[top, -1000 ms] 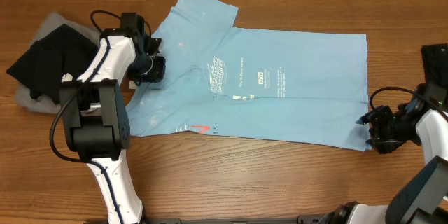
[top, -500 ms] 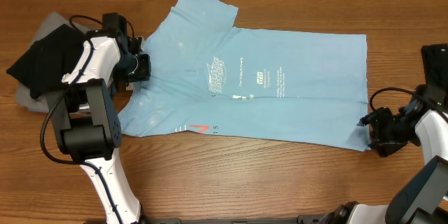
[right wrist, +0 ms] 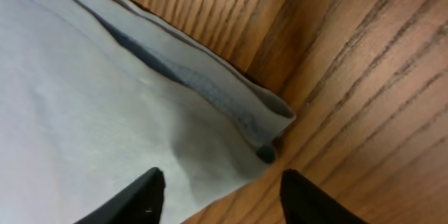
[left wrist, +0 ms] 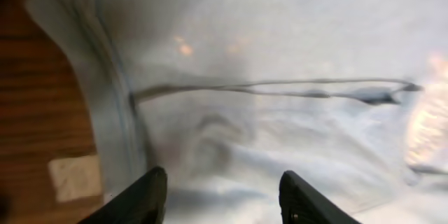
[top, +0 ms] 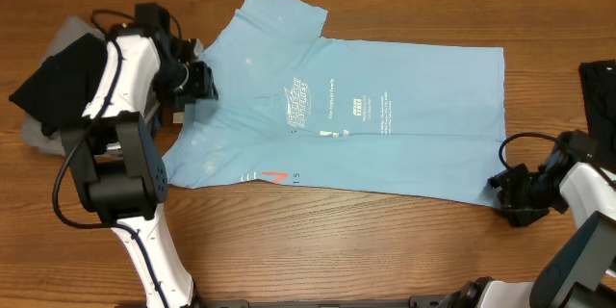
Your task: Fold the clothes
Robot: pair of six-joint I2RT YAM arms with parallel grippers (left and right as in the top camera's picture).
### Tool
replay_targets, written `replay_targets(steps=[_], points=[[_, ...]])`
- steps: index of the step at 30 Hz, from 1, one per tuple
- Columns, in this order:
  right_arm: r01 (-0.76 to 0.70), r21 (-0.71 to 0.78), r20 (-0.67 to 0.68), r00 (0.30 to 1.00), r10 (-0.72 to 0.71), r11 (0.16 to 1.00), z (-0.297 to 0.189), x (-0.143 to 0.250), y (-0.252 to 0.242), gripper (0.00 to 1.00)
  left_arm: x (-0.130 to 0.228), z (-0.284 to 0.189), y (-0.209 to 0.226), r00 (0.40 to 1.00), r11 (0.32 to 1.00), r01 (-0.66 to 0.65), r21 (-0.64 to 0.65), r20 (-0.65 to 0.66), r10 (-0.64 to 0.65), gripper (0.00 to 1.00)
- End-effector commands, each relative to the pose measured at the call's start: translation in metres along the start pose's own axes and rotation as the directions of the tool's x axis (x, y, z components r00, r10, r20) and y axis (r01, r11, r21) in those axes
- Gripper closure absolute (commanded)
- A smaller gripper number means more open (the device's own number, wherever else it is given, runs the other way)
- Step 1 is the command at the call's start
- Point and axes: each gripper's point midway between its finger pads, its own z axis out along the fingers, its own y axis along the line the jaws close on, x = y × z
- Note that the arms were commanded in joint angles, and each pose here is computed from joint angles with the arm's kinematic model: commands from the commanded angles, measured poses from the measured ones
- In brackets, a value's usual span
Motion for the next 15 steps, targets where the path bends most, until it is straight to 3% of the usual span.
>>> replay_targets(steps=[1,11,15], points=[[-0.029,0.015,0.042,0.999,0.028,0.999,0.001,-0.007,-0.004,0.53,-0.02,-0.037,-0.016,0.995,0.997,-0.075,0.025,0.066,0.073,0.43],[-0.103,-0.085,0.093,0.99,0.111,0.991,-0.044,-0.04,0.002,0.46,-0.013,-0.15,-0.046,0.977,0.985,-0.174,-0.002,0.123,0.173,0.37],[-0.002,-0.21,0.106,0.994,0.025,0.978,-0.082,-0.042,0.031,0.43,-0.007,-0.191,-0.062,0.963,0.984,-0.178,0.006,0.205,0.173,0.05]])
